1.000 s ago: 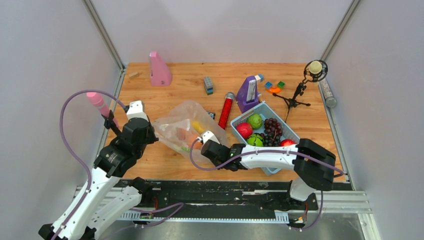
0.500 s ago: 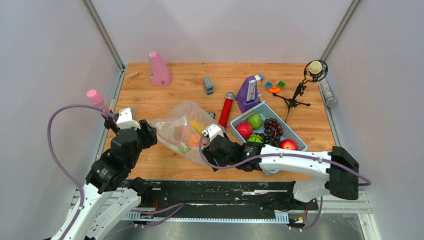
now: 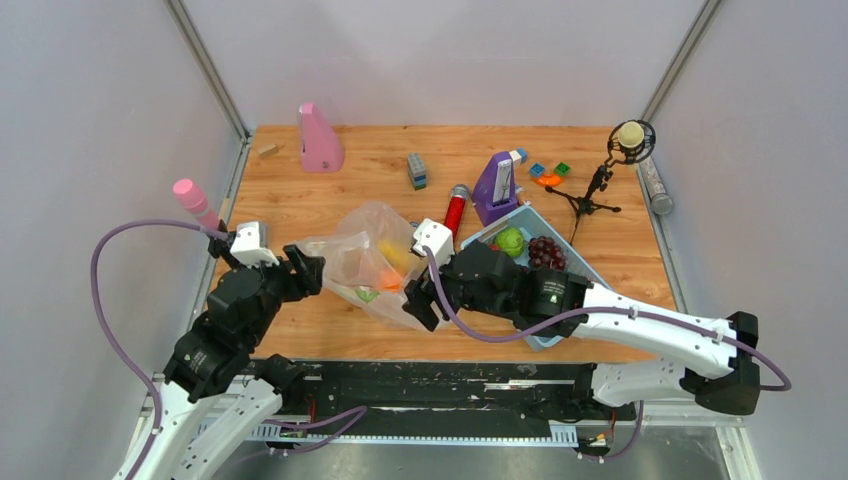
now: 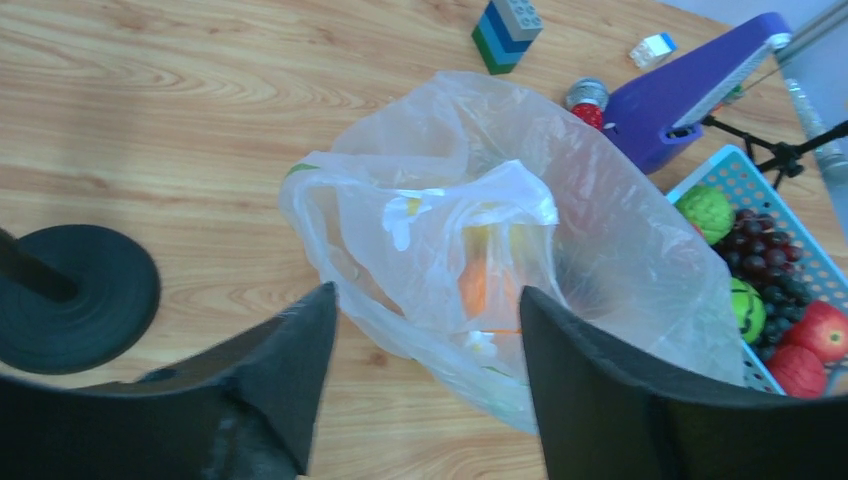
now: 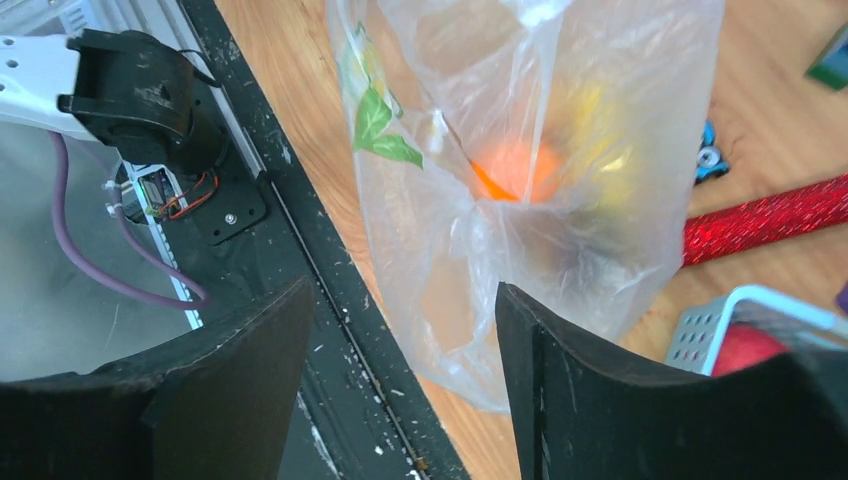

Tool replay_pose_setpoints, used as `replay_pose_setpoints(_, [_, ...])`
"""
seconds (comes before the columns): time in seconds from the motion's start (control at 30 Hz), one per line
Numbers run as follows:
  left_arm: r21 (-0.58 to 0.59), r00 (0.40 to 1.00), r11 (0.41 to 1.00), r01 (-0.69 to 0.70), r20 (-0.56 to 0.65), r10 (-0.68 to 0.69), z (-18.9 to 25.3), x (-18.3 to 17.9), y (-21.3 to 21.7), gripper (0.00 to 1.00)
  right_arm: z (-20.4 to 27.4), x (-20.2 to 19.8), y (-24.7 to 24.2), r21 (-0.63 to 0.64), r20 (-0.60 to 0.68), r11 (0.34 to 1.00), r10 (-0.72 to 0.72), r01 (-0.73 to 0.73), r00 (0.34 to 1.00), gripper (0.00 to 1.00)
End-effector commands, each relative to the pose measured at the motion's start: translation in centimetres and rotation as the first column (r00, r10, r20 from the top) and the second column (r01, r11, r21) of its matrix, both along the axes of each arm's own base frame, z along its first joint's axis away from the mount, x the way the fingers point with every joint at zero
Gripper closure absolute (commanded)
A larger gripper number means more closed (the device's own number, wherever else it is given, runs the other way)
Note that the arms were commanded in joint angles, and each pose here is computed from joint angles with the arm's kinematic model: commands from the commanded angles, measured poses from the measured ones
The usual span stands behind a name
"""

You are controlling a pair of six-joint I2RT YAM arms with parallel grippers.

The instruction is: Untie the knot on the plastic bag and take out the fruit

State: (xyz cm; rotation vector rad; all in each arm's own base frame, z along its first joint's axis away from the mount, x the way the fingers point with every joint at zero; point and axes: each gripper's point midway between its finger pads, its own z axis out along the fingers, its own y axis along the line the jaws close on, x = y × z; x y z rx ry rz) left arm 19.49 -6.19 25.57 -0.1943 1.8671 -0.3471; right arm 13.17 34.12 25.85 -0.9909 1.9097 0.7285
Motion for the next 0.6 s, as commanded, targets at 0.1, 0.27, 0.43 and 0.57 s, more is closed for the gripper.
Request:
replay_pose_setpoints(0.1, [-0.152, 0.982, 0.972, 0.177, 0.094, -0.164, 3.8, -0.4, -3.8, 0.48, 4.8, 3.3, 1.3, 0.029, 0.128, 0.998, 0.060, -0.064, 0.990, 0.30])
replay_pose_setpoints(0.27, [-0.221, 0.970, 0.948, 0.229, 0.138, -0.202, 5.3, -0.8, -4.9, 0.79, 2.9, 6.7, 3.3, 0.014, 0.117, 0.989, 0.144, -0.146, 0.983, 0.27])
replay_pose_setpoints(0.43, [-0.216, 0.959, 0.944, 0.249, 0.194, -0.208, 6.9, -1.1, -4.7, 0.95, 0.8, 8.7, 5.9, 0.010, 0.109, 0.981, 0.190, -0.192, 0.976, 0.26])
replay_pose_setpoints(0.57, [-0.229, 0.943, 0.925, 0.303, 0.212, -0.257, 7.1, -1.0, -6.0, 1.00, -0.8, 9.7, 7.8, 0.023, 0.096, 0.977, 0.209, -0.212, 0.973, 0.27])
